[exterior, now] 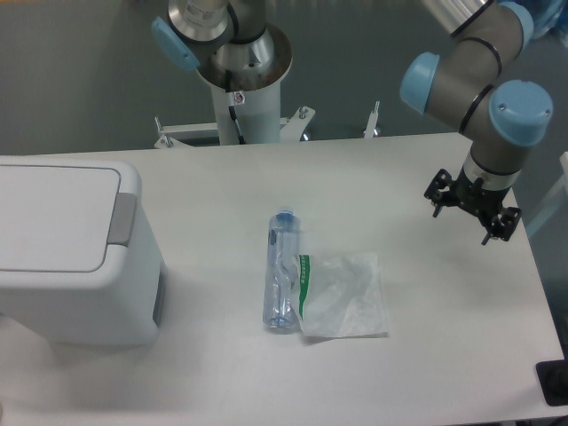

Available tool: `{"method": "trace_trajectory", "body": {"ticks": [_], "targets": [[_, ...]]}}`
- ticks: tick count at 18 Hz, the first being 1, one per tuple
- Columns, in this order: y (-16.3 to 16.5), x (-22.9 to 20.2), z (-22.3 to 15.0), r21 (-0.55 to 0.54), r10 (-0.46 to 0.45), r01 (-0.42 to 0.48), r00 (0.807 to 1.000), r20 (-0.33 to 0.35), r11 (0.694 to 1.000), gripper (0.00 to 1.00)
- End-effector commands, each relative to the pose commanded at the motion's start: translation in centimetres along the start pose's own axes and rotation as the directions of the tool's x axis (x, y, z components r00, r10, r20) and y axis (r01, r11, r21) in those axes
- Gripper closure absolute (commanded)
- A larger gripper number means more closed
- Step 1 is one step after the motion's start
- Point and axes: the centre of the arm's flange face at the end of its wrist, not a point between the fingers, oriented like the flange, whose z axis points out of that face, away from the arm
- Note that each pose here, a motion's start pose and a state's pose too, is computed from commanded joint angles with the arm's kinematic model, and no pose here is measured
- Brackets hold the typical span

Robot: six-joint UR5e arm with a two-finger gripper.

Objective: Open the trash can
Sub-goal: 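Move the gripper from its start pose toward the table center, then swing the gripper over to the white trash can lid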

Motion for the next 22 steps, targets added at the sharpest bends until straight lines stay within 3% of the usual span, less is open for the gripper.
{"method": "trace_trajectory", "body": {"ticks": [7, 10, 13, 17, 19, 22], "targets": [[-2.3, 1.4, -0.8, 0.024, 0.034, -0.034, 0.999, 0.005, 0.999, 0.0], [-2.6, 1.5, -1.2, 0.015, -0.076, 0.076, 0.997, 0.006, 0.997, 0.0], [-5.4, 2.8, -2.2, 0.024, -0.089, 0.088, 0.996, 0.019, 0.996, 0.0], [-7.4, 4.1, -2.9, 0.058, -0.203, 0.203, 0.979, 0.007, 0.978, 0.0], [-8.3, 4.7, -3.6, 0.071, -0.277, 0.276, 0.961, 0.007, 0.959, 0.0], [-10.0, 5.7, -3.6, 0.076, -0.315, 0.315, 0.949, -0.006, 0.946, 0.0]]}}
